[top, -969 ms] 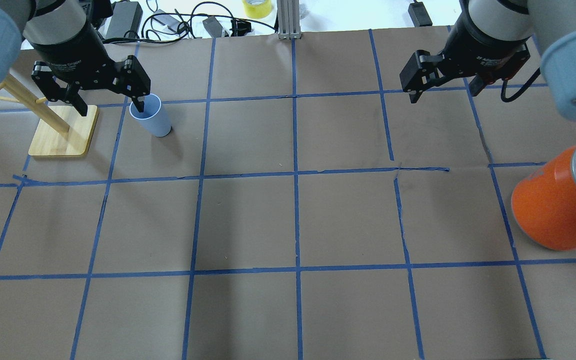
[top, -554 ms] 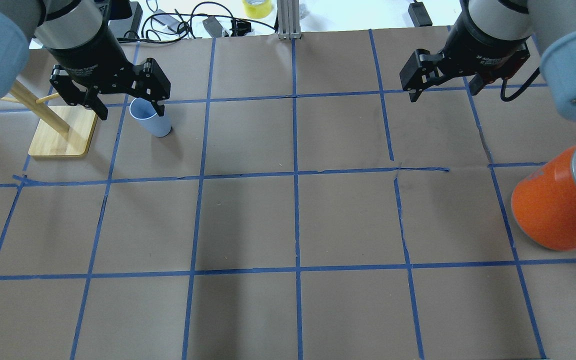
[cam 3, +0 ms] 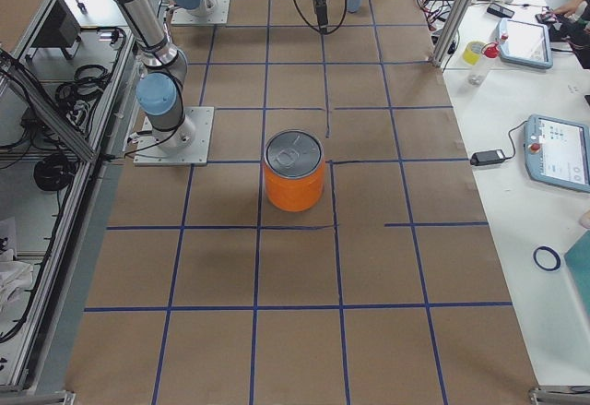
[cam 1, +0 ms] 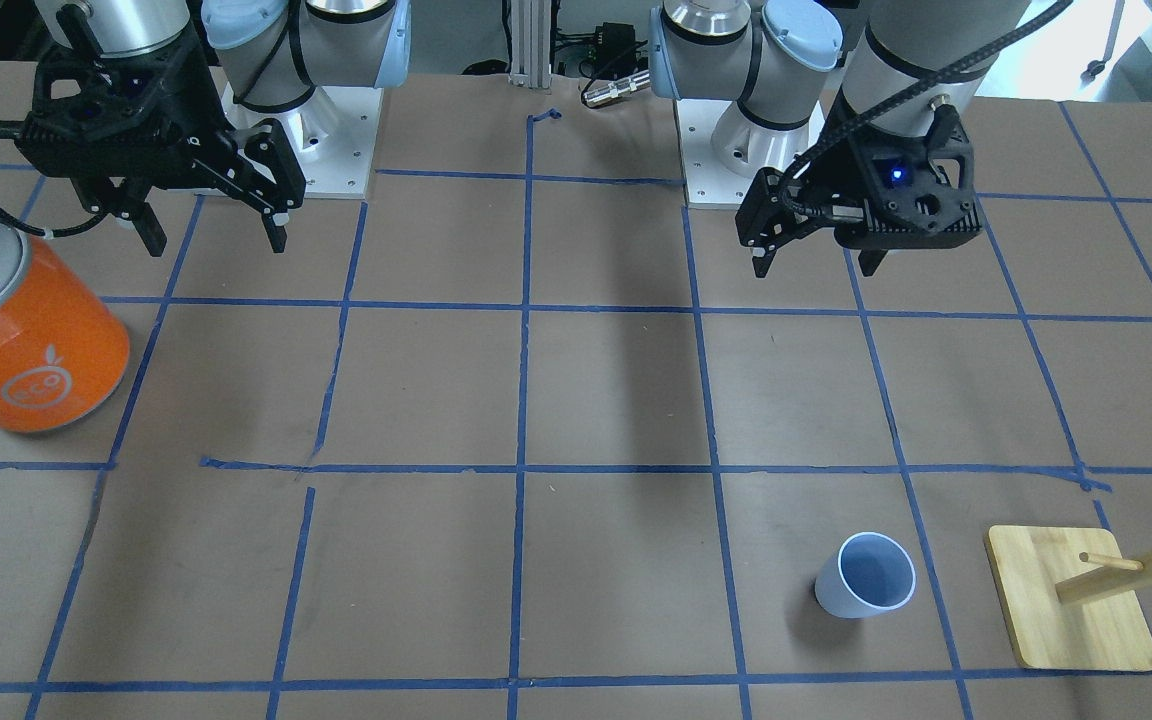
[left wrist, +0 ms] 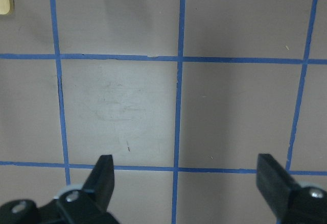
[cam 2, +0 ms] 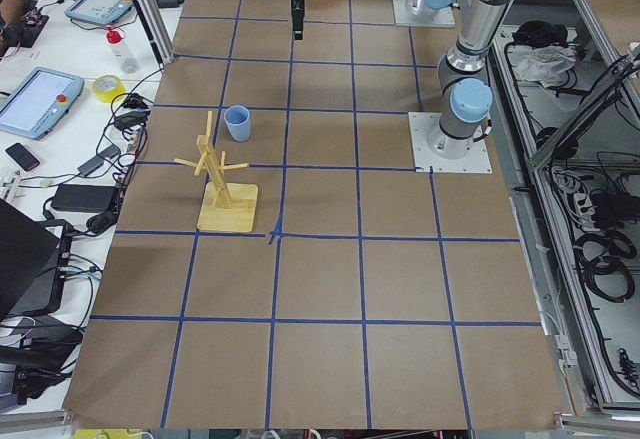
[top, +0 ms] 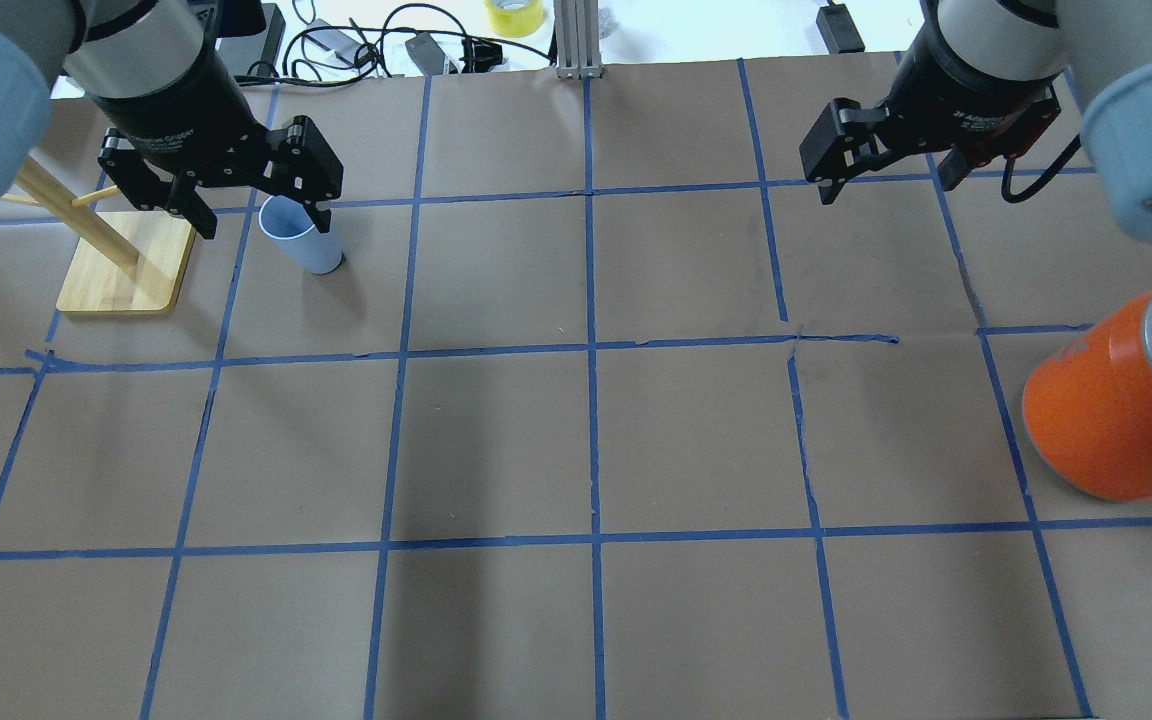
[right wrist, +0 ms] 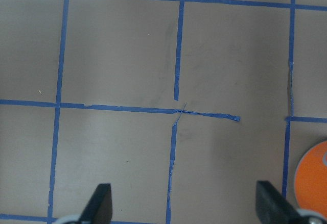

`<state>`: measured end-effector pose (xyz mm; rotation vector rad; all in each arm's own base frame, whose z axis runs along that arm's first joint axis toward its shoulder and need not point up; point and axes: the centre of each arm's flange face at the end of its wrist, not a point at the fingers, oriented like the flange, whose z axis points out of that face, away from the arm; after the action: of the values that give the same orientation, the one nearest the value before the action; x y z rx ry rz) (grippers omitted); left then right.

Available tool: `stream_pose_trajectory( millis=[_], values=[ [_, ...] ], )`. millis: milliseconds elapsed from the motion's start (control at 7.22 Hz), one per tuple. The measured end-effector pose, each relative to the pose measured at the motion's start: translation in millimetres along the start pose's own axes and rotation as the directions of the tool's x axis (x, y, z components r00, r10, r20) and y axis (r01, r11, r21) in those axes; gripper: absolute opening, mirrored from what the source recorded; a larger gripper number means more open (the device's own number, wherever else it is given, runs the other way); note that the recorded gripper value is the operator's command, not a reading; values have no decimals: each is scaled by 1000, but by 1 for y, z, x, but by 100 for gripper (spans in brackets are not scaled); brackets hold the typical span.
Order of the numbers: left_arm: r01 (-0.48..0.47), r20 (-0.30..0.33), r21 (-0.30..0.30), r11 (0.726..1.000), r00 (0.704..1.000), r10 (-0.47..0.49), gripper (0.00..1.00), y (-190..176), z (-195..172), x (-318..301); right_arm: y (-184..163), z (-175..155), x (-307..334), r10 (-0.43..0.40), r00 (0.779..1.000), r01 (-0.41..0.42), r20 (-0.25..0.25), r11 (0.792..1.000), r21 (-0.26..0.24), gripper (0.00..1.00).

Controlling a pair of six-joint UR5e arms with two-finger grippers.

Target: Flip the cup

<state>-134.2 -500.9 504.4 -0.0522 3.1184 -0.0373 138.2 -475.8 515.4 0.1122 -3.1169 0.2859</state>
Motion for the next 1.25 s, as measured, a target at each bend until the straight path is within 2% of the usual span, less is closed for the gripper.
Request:
stream_pose_trajectory(
  millis=[415, 692, 1246],
  values=[
    [-4, -10, 17, 1000, 1000, 4, 100, 11, -10, 2, 0, 0, 0, -1, 1000, 1, -1, 1000, -1, 100],
    [-5, -32, 1, 1000, 999, 5, 100, 14, -8, 5, 0, 0, 0, -2, 1000, 2, -1, 1000, -1, 100],
    [-4, -31, -31, 1000, 1000, 3, 100, 12, 6, 4, 1, 0, 0, -3, 1000, 3, -1, 1000, -3, 100]
  ],
)
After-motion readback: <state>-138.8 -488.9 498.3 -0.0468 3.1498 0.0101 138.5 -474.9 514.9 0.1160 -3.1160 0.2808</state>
